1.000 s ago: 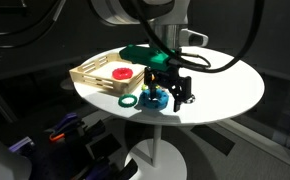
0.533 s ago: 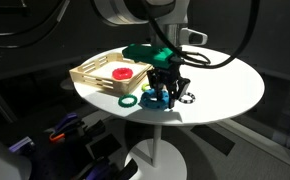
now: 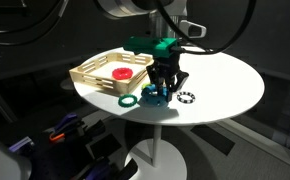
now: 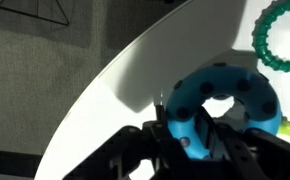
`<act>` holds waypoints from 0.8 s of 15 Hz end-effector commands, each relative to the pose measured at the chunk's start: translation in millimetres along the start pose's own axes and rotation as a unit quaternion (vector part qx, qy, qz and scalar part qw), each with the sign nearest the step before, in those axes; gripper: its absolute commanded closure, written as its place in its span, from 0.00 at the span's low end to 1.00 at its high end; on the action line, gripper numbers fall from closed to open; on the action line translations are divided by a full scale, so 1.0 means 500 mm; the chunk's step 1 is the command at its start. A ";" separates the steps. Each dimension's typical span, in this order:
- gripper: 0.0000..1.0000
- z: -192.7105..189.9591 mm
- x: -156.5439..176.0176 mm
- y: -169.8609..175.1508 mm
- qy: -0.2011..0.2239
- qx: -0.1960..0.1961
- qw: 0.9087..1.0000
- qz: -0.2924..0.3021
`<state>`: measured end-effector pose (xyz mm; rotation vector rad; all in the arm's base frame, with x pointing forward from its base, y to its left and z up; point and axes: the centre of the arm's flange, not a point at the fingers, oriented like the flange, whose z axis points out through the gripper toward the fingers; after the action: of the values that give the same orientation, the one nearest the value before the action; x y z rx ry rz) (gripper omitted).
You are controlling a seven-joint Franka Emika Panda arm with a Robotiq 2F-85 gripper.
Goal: Put the blue ring in the box
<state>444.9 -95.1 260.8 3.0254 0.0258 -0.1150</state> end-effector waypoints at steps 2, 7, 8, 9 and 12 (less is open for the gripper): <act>0.90 -0.070 -0.004 -0.032 -0.004 0.002 1.000 -0.005; 0.90 -0.117 -0.008 -0.067 -0.001 0.040 0.999 -0.010; 0.90 -0.124 -0.009 -0.076 0.000 0.052 0.999 -0.010; 0.90 -0.129 -0.009 -0.084 0.002 0.062 0.998 -0.010; 0.90 -0.134 -0.006 -0.109 -0.001 0.083 0.996 -0.013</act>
<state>445.5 -41.4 309.9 3.1529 0.0347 -0.1150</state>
